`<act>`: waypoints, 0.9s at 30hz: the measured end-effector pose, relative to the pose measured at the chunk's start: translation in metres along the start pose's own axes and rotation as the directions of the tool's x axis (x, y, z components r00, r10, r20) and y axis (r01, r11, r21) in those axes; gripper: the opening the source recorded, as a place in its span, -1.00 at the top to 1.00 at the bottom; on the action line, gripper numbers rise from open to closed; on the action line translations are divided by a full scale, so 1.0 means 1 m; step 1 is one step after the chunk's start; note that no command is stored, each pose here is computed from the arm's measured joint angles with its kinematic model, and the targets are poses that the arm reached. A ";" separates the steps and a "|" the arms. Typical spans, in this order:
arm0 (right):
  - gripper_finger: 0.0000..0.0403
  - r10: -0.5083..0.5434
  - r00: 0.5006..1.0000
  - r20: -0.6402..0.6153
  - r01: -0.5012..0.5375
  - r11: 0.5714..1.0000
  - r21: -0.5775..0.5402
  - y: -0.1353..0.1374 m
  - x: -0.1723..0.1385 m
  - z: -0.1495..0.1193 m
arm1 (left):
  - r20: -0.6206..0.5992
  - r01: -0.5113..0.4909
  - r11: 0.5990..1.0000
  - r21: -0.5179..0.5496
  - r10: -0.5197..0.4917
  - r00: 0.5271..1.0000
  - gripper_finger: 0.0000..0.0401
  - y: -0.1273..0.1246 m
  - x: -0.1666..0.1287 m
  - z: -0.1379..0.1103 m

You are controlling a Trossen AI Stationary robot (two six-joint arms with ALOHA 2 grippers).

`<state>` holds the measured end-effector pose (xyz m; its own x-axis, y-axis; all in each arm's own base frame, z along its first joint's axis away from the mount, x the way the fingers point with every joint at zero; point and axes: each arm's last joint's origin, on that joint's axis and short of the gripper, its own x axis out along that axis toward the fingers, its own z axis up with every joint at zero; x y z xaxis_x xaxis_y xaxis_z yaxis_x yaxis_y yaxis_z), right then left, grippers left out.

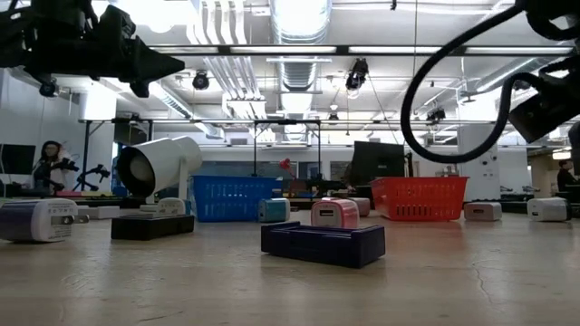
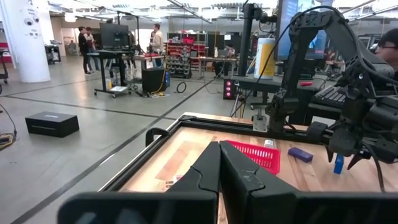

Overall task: Pick & Place Office items
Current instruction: Put the blue digital clock into the red bin

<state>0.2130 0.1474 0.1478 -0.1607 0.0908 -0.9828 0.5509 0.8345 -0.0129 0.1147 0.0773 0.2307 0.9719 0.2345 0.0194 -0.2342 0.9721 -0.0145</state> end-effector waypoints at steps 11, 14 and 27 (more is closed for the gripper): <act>0.79 -0.006 1.000 0.005 0.006 0.999 -0.052 -0.002 0.002 0.000 | 0.000 0.001 1.000 0.000 -0.001 1.000 0.95 0.000 0.000 0.000; 0.79 0.021 0.998 0.054 -0.016 0.997 -0.080 0.004 -0.006 0.003 | 0.000 0.004 1.000 0.000 -0.004 1.000 0.95 0.000 0.000 0.000; 0.79 0.324 0.442 0.836 0.122 0.902 -0.414 0.005 -0.154 0.020 | 0.003 0.003 1.000 0.002 -0.003 1.000 0.95 0.000 0.000 0.000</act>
<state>0.2574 0.1265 0.2956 0.7927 -0.1438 -0.5924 0.1378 0.9889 -0.0556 0.1148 0.0771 0.2309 0.9726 0.2312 0.0228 -0.2309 0.9729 -0.0124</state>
